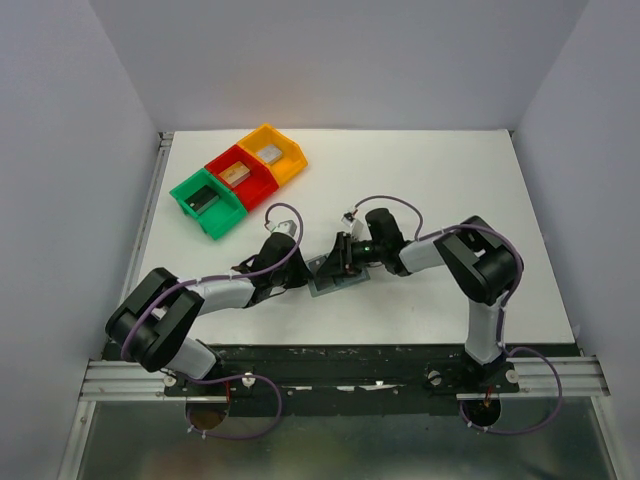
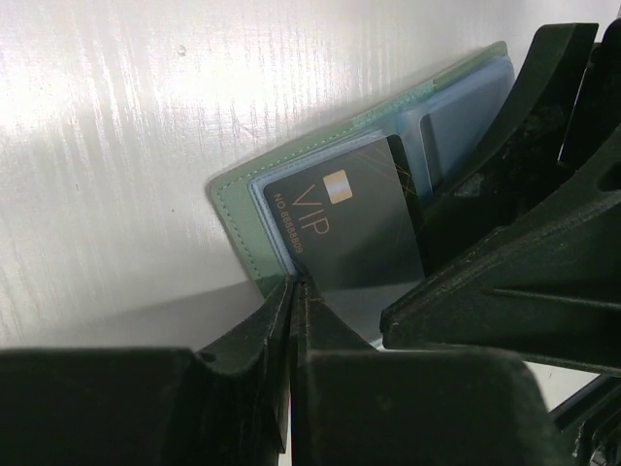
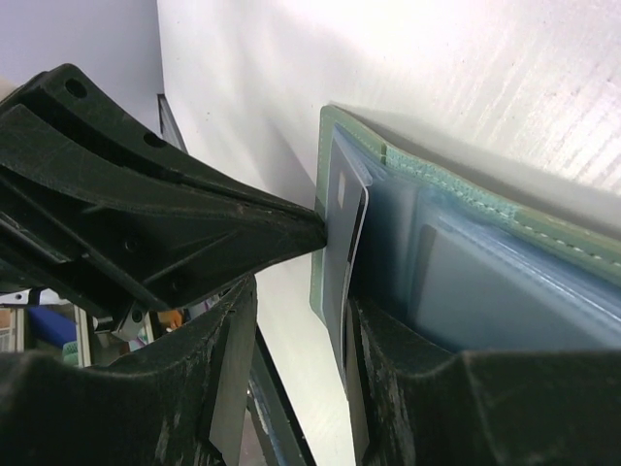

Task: Take the credit cards out of the card holder
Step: Remove the credit card from the card holder.

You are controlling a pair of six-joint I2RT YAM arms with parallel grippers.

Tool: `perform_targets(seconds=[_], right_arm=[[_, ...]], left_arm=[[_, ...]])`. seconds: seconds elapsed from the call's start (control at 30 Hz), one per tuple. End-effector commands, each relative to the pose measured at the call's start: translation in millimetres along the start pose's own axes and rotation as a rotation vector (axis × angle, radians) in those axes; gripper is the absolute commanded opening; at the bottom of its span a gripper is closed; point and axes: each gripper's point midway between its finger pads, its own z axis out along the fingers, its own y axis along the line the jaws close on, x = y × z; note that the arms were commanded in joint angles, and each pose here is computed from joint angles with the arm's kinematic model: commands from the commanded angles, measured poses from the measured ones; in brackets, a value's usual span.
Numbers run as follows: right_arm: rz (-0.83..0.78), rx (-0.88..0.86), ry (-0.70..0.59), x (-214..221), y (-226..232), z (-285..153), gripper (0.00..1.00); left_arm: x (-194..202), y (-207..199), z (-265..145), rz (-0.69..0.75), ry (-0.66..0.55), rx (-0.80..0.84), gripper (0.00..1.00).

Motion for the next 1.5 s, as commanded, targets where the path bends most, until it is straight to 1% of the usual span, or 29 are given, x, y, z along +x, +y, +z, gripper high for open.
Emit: perform_targets(seconds=[0.0,0.1,0.2,0.33,0.63,0.77,0.97,1.17,1.47], right_arm=[[-0.012,-0.035,0.06,9,9,12,0.47],[-0.014,-0.025,0.06,10,9,11,0.47],[-0.031,0.015,0.056,11,6,7,0.47],[-0.051,0.072,0.051,11,5,-1,0.47],[-0.068,0.125,0.04,12,3,-9,0.46],[-0.074,0.129,0.036,11,5,-12,0.46],[-0.076,0.133,0.029,11,8,-14,0.46],[-0.079,0.146,0.026,12,8,-18,0.46],[-0.08,0.163,0.02,13,6,-25,0.45]], left_arm=[[26,12,2,0.011,0.084,-0.015,0.13],[26,13,1,0.009,0.079,-0.019,0.15],[24,15,-1,0.006,0.068,-0.025,0.18],[22,15,-3,0.002,0.055,-0.028,0.2],[23,16,-4,-0.004,0.05,-0.028,0.2],[23,15,-4,-0.002,0.048,-0.022,0.18],[24,16,-3,-0.004,0.053,-0.022,0.11],[25,17,-1,-0.009,0.059,-0.03,0.0],[28,19,1,-0.016,0.07,-0.041,0.0]])
